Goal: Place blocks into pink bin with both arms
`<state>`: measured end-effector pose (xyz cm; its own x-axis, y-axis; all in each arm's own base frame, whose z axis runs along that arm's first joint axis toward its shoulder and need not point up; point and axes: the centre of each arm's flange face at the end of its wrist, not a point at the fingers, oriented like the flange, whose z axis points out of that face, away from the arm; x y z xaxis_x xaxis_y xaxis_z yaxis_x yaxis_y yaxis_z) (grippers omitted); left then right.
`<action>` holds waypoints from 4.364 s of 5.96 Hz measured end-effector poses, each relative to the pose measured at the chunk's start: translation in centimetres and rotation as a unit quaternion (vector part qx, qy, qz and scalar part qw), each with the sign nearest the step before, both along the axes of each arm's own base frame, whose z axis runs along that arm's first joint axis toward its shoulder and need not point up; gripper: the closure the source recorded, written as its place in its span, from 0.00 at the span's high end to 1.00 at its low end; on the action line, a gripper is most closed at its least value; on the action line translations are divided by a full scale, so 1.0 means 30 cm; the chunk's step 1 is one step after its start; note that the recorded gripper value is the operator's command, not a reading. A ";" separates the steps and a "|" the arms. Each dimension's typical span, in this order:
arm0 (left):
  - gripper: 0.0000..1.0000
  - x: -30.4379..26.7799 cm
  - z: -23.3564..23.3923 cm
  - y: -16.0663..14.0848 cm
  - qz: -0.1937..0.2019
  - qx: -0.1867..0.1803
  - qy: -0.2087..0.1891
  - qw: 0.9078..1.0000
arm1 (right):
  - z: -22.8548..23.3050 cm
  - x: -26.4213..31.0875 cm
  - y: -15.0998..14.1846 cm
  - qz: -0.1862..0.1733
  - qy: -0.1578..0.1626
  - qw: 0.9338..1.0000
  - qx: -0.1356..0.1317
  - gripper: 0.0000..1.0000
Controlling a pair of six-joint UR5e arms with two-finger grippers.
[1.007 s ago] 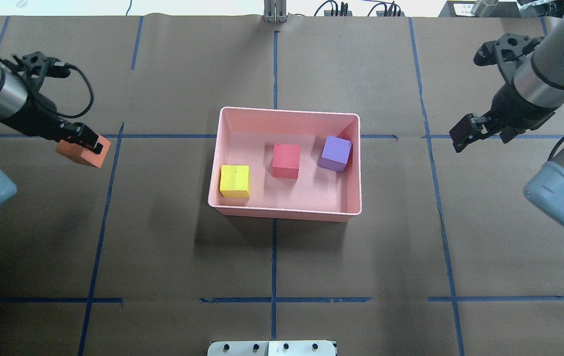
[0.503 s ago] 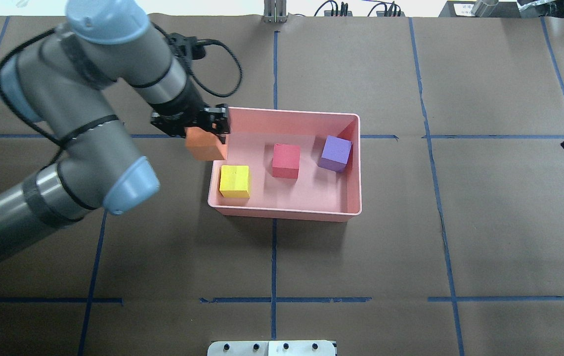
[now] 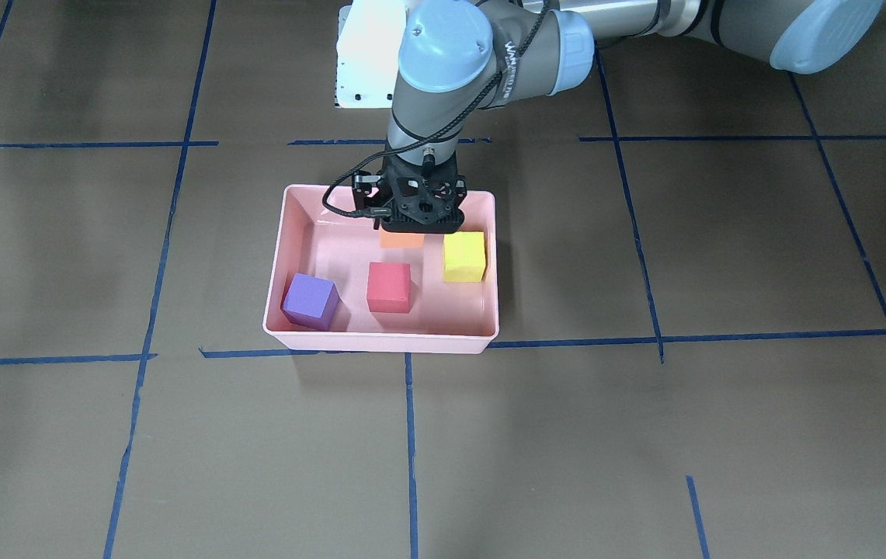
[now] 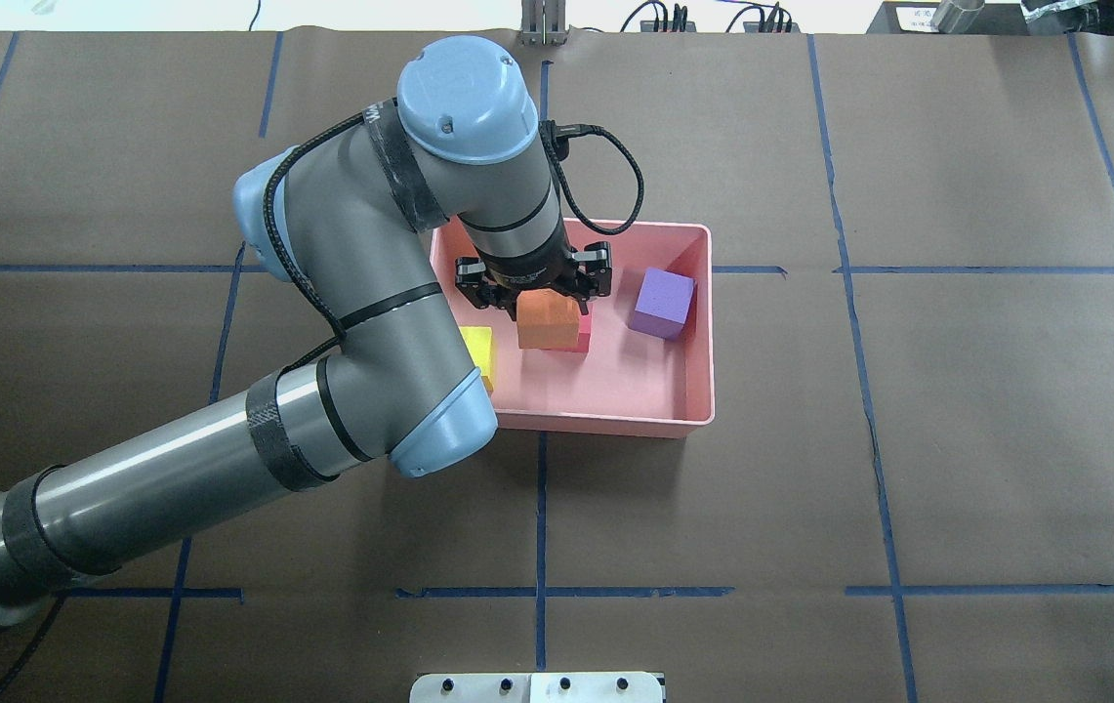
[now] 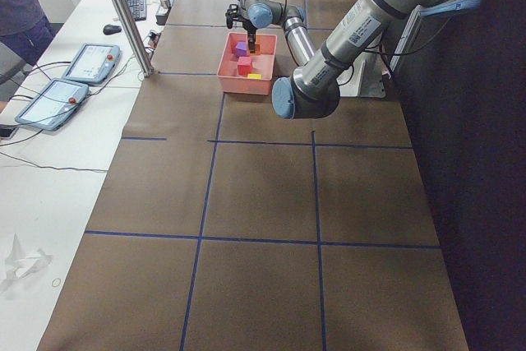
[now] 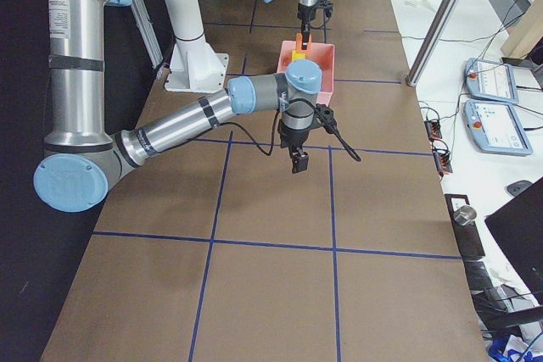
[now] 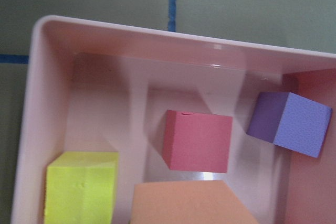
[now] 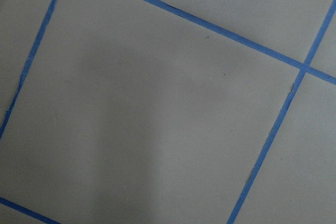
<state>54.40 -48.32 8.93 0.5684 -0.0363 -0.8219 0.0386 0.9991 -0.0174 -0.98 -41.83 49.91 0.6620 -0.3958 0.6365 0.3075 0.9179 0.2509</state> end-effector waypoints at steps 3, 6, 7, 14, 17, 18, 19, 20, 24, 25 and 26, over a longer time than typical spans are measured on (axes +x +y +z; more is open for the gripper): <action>1.00 -0.040 0.058 0.006 0.016 0.023 -0.006 1.000 | 0.175 0.083 0.191 0.019 -0.001 1.000 -0.001 1.00; 1.00 -0.381 0.421 -0.161 0.073 0.096 -0.035 0.992 | 0.327 0.175 0.358 0.057 0.005 0.998 -0.040 0.97; 1.00 -0.579 0.591 -0.262 0.102 0.127 -0.045 0.986 | 0.358 0.194 0.360 0.073 0.006 0.996 -0.055 0.98; 1.00 -1.966 1.742 -0.008 0.101 0.120 -0.077 0.985 | 0.356 0.188 0.187 0.094 -0.012 0.994 -0.056 1.00; 1.00 -2.028 1.838 0.070 0.083 0.090 -0.080 0.989 | 0.351 0.186 0.178 0.099 -0.013 0.993 -0.058 1.00; 1.00 -2.028 1.855 0.081 0.083 0.084 -0.081 0.990 | 0.352 0.186 0.177 0.098 -0.013 0.993 -0.058 1.00; 1.00 -2.028 1.871 0.093 0.084 0.080 -0.081 0.990 | 0.352 0.185 0.178 0.098 -0.013 0.993 -0.058 1.00; 1.00 -2.027 1.878 0.101 0.085 0.079 -0.081 0.990 | 0.352 0.185 0.178 0.098 -0.013 0.993 -0.058 1.00; 1.00 -2.026 1.873 0.104 0.086 0.081 -0.080 0.990 | 0.352 0.187 0.178 0.099 -0.013 0.993 -0.057 1.00; 1.00 -2.026 1.872 0.103 0.086 0.082 -0.080 0.990 | 0.352 0.186 0.178 0.099 -0.013 0.993 -0.057 1.00; 1.00 -2.026 1.871 0.103 0.086 0.082 -0.080 0.990 | 0.352 0.187 0.178 0.099 -0.013 0.993 -0.057 1.00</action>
